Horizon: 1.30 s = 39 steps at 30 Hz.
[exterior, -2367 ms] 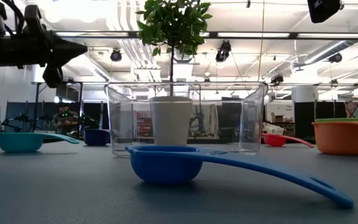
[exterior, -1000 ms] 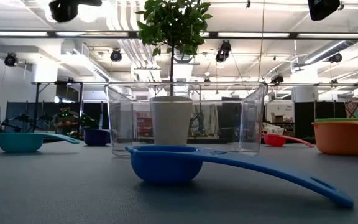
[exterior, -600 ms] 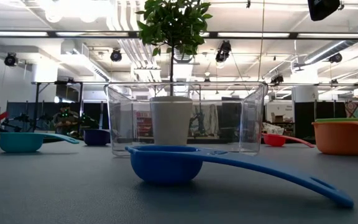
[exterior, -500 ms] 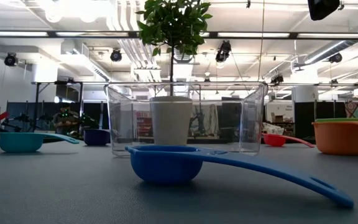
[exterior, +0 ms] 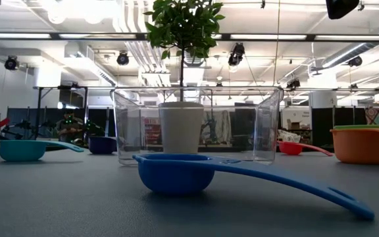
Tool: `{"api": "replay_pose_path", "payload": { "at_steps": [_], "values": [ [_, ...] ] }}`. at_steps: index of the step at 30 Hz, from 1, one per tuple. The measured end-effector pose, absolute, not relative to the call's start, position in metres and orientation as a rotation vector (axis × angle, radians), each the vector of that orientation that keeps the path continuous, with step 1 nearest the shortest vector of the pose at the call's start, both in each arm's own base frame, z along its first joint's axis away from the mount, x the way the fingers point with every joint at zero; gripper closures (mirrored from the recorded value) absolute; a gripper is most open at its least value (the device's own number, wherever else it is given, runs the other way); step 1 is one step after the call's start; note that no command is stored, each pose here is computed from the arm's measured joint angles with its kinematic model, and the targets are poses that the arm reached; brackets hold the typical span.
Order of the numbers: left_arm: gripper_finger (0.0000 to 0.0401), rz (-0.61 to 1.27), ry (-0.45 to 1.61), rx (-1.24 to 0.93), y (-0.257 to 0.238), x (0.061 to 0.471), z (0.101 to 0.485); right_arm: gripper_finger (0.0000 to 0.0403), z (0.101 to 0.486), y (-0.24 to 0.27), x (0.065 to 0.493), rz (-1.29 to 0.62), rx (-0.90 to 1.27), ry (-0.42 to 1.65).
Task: Nest measuring cups in basket
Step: Stack the yellow measuring cup on top of the green measuring cup
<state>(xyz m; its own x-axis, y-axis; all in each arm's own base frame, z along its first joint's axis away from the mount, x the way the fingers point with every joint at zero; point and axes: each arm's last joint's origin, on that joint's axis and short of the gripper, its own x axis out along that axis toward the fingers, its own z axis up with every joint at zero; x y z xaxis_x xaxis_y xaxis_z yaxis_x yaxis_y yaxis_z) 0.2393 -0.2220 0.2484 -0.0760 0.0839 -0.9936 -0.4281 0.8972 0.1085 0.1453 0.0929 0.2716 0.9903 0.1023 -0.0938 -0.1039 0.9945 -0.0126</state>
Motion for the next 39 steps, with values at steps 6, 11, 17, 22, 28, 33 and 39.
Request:
{"api": "replay_pose_path", "payload": {
  "at_steps": [6, 11, 17, 22, 28, 33, 39],
  "values": [
    [0.0174, 0.517, 1.576, -0.211, -0.228, 0.217, 0.246, 0.028, 0.272, 0.093, 0.145, 0.104, -0.03, 0.093],
    [0.0192, 0.512, 1.522, -0.302, -0.222, 0.195, 0.235, 0.028, 0.272, 0.093, 0.145, 0.104, -0.022, 0.093],
    [0.0206, 0.476, 1.509, -0.498, -0.203, 0.173, 0.207, 0.028, 0.272, 0.093, 0.145, 0.105, 0.004, 0.095],
    [0.0206, 0.465, 1.539, -0.54, -0.19, 0.158, 0.191, 0.028, 0.271, 0.093, 0.145, 0.11, 0.005, 0.099],
    [0.0207, 0.425, 1.555, -0.571, -0.188, 0.156, 0.178, 0.028, 0.27, 0.093, 0.145, 0.11, 0.009, 0.105],
    [0.0208, 0.42, 1.555, -0.568, -0.19, 0.158, 0.169, 0.028, 0.27, 0.093, 0.145, 0.11, 0.009, 0.104],
    [0.0271, 0.354, 1.543, -0.559, -0.195, 0.162, 0.16, 0.028, 0.27, 0.093, 0.145, 0.109, 0.017, 0.105]
  ]
}}
